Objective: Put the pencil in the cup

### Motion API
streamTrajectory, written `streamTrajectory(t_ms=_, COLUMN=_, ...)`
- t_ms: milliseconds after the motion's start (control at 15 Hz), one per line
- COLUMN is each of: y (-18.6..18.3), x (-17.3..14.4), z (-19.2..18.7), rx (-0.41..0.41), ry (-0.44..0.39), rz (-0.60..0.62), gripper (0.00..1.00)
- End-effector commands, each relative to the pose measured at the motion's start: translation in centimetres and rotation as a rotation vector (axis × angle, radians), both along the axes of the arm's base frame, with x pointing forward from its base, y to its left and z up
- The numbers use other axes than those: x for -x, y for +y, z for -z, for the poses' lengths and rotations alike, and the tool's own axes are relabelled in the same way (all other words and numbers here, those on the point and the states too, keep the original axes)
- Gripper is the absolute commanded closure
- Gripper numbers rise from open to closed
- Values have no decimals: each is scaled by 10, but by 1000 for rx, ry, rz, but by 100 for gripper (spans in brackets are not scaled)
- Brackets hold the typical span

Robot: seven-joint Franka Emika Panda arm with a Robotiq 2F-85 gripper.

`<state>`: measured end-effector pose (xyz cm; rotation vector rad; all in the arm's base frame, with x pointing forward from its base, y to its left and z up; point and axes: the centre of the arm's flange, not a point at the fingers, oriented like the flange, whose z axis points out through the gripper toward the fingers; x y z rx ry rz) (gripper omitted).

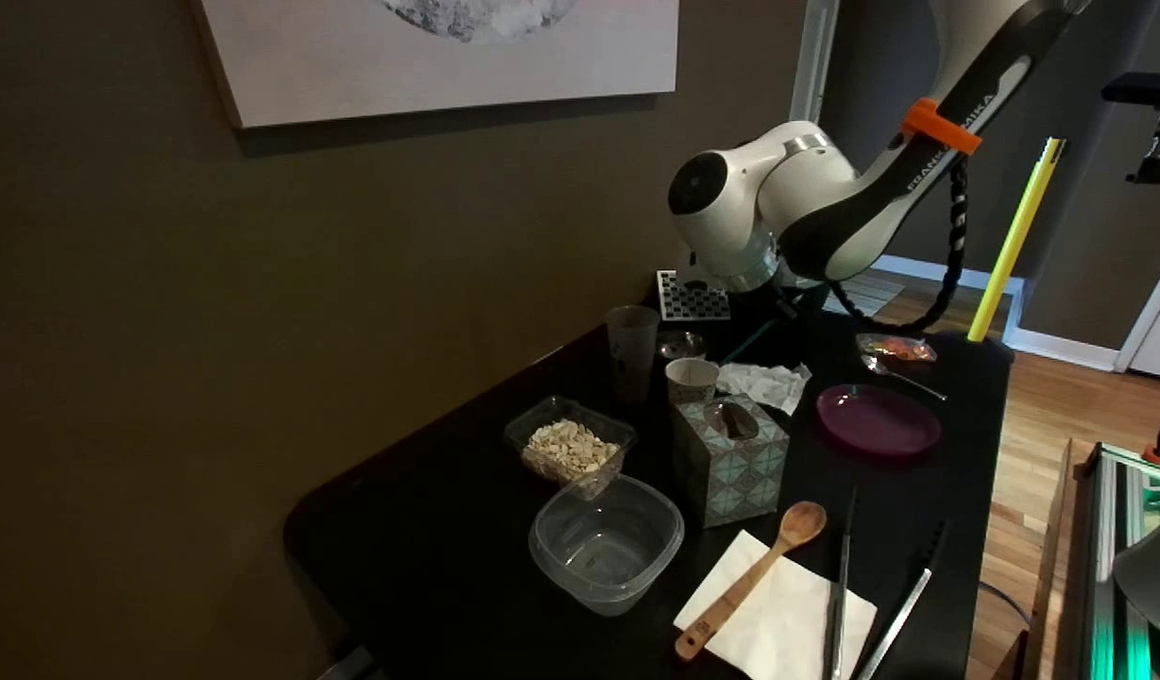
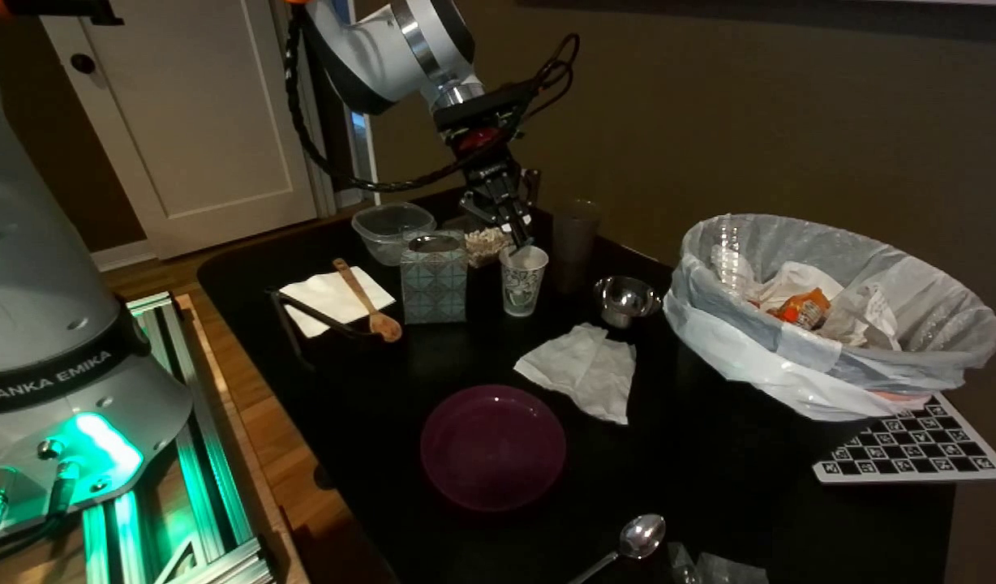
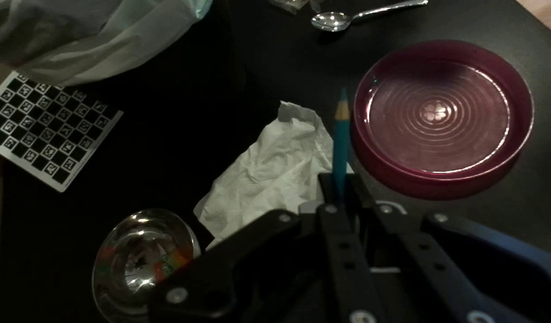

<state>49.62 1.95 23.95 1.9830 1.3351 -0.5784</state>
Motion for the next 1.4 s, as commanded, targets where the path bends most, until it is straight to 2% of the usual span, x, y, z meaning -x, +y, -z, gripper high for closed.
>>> streamTrajectory(t_ms=0, y=6, x=-20, z=19, rx=89, ry=33, rz=-76, gripper=98)
streamTrajectory(t_ms=267, y=16, x=-30, z=35, rx=152, ry=60, rz=-144, gripper=98)
streamTrajectory(t_ms=333, y=9, x=-19, z=23, rx=102, ry=36, rz=-110, gripper=91)
streamTrajectory(t_ms=667, y=15, x=-25, z=32, rx=115, ry=48, rz=-129, gripper=91)
streamTrajectory(t_ms=733, y=15, x=-25, z=32, rx=115, ry=48, rz=-130, gripper=98)
streamTrajectory(t_ms=800, y=17, x=-23, z=35, rx=123, ry=46, rz=-134, gripper=98)
streamTrajectory(t_ms=1333, y=47, x=-23, z=52, rx=211, ry=66, rz=-272, gripper=98)
